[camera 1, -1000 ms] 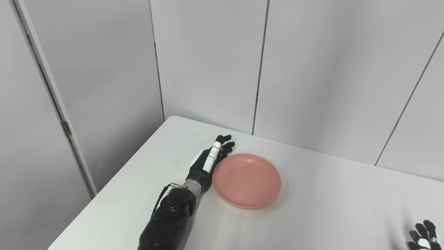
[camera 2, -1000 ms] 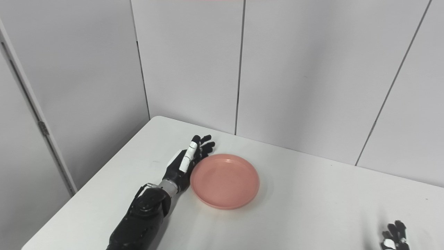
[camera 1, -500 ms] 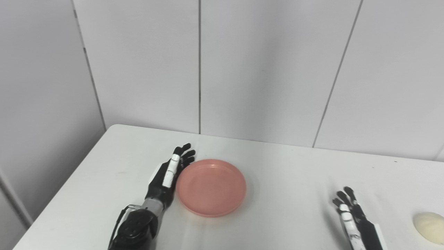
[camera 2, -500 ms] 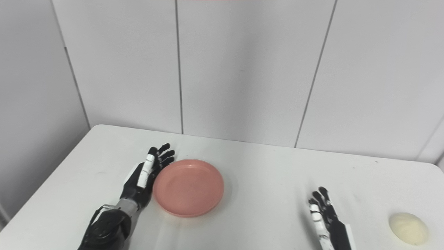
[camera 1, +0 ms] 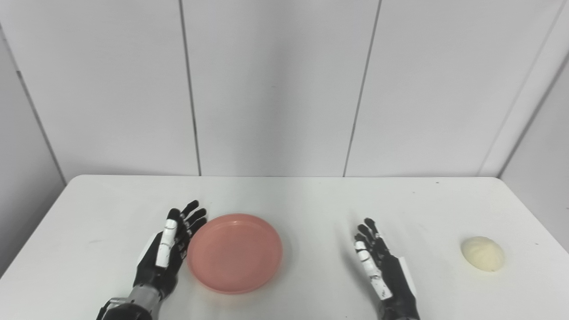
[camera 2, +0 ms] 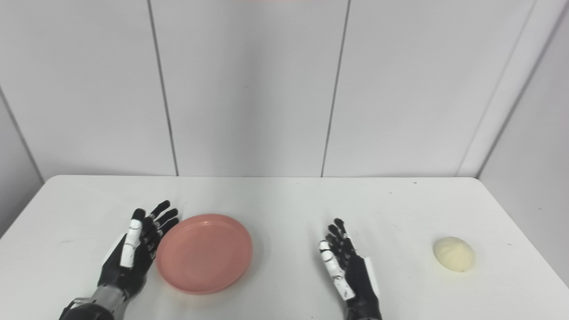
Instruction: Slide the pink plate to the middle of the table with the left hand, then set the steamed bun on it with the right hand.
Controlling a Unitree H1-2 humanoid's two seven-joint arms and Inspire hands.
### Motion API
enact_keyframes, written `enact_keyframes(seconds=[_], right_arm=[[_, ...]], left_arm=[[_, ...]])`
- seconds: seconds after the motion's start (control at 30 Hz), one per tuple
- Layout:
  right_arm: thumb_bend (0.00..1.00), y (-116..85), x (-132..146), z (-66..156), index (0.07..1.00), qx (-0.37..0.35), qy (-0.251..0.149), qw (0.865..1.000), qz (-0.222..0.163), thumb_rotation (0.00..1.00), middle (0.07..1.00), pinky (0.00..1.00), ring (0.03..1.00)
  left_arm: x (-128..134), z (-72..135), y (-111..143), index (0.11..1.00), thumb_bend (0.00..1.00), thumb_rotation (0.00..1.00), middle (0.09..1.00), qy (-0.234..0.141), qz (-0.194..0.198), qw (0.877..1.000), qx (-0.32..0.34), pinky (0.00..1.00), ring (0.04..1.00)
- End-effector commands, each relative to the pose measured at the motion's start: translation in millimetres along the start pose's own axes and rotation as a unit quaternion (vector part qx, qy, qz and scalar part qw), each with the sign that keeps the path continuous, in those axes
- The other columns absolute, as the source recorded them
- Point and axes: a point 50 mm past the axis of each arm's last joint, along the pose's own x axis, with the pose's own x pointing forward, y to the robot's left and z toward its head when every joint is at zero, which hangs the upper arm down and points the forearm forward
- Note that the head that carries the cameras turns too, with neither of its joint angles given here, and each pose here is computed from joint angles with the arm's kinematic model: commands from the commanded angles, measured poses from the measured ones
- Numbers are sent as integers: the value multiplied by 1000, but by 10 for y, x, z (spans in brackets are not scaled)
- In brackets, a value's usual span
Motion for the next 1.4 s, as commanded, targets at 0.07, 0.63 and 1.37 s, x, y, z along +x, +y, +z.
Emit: enact_keyframes(seconds=[0.07,0.63,1.37], right_arm=[[551,120,76,126,947,-11,-37,999,2,787,920,905,898],[568,-176,203,424,936,-53,-87,994,-27,778,905,908,900],[550,-1428,407,1110,923,-161,-147,963,-158,503,901,831,875]], left_arm=[[1,37,-48,904,720,983,917,1,-23,1000,-5,958,927],[90,-11,-623,898,674,988,918,-10,-49,999,-12,981,947],[149,-155,-1015,928,694,977,948,-3,-80,997,0,1000,968]])
